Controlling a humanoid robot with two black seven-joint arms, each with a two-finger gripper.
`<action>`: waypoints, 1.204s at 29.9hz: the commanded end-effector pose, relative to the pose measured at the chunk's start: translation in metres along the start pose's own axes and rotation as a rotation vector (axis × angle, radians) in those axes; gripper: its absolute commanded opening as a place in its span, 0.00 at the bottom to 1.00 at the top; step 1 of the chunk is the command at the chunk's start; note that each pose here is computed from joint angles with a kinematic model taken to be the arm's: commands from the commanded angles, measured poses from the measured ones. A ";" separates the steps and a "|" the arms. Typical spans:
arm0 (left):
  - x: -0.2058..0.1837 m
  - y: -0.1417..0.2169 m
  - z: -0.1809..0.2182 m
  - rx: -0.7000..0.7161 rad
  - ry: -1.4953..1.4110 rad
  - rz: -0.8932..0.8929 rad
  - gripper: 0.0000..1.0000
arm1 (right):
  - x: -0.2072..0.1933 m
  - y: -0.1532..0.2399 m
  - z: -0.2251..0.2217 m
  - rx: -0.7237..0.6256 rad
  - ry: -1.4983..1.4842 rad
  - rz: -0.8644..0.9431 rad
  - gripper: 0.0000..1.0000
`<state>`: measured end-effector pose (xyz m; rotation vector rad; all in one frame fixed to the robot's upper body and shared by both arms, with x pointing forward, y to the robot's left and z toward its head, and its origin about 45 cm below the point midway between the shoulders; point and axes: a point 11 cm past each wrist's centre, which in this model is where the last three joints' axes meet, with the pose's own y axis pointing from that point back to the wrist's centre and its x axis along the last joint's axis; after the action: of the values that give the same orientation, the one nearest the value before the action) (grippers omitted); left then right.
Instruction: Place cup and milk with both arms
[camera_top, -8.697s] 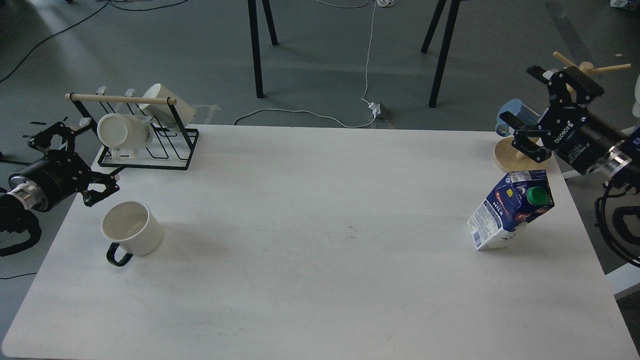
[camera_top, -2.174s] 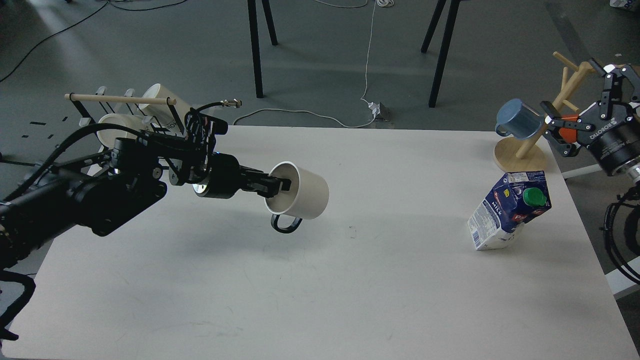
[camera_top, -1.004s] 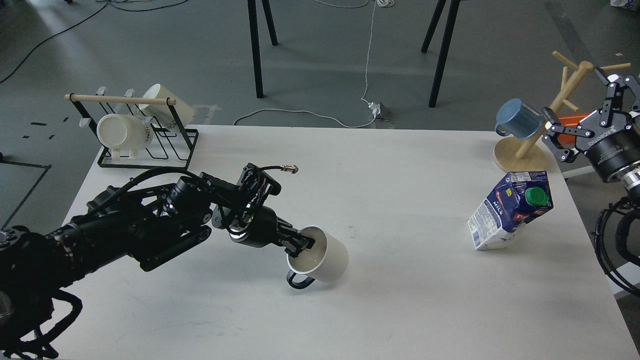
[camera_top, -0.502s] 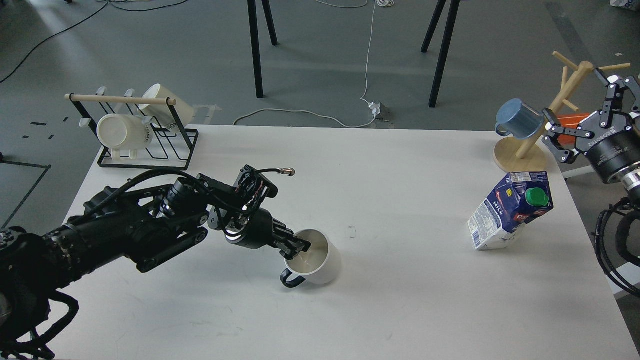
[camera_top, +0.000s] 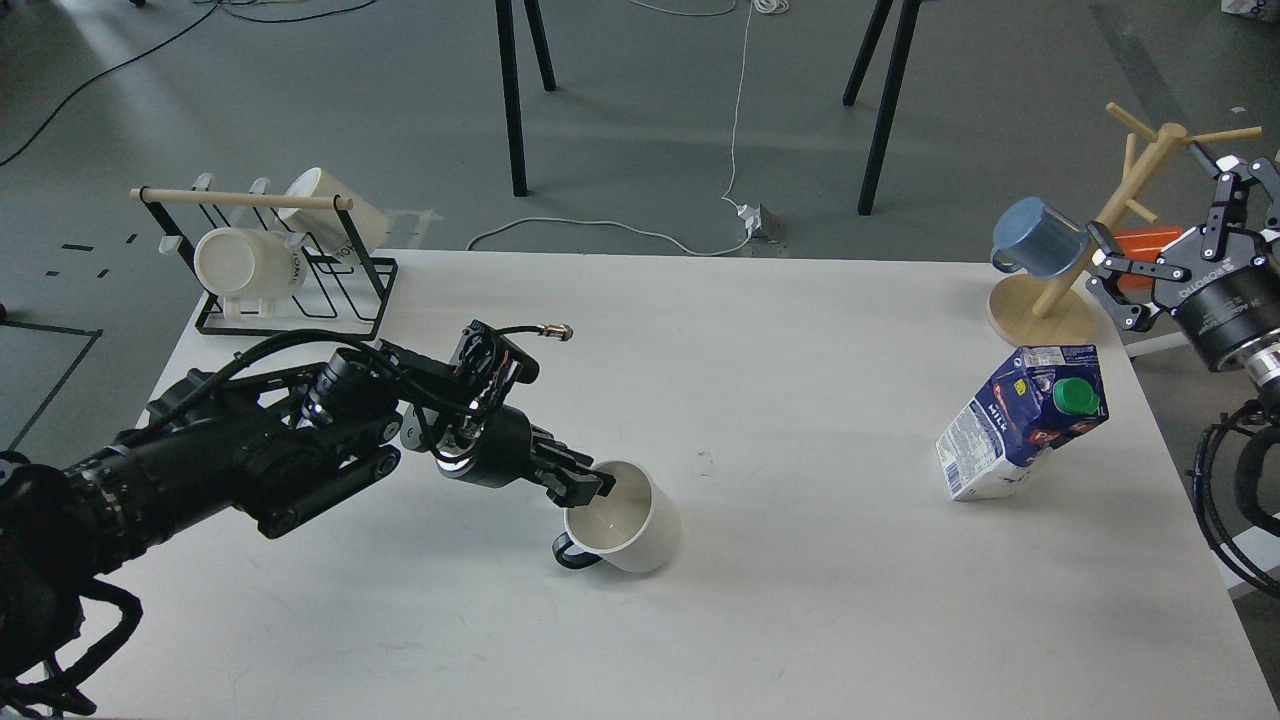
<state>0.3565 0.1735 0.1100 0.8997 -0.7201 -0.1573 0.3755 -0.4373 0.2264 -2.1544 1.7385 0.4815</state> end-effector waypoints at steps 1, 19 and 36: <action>0.006 0.009 -0.004 -0.025 0.085 0.056 0.97 | 0.000 -0.001 -0.002 0.000 0.010 -0.002 0.99; 0.062 0.091 -0.038 -0.176 0.492 0.520 0.99 | -0.013 -0.017 -0.033 0.127 -0.034 -0.033 0.99; -0.005 0.192 -0.114 -0.327 1.074 1.010 0.99 | -0.037 0.041 -0.090 0.213 -0.585 0.113 0.99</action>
<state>0.3984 0.3606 0.2111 0.1533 -0.0666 0.9772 0.3481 -0.4496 0.3236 -1.6177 1.4669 0.7471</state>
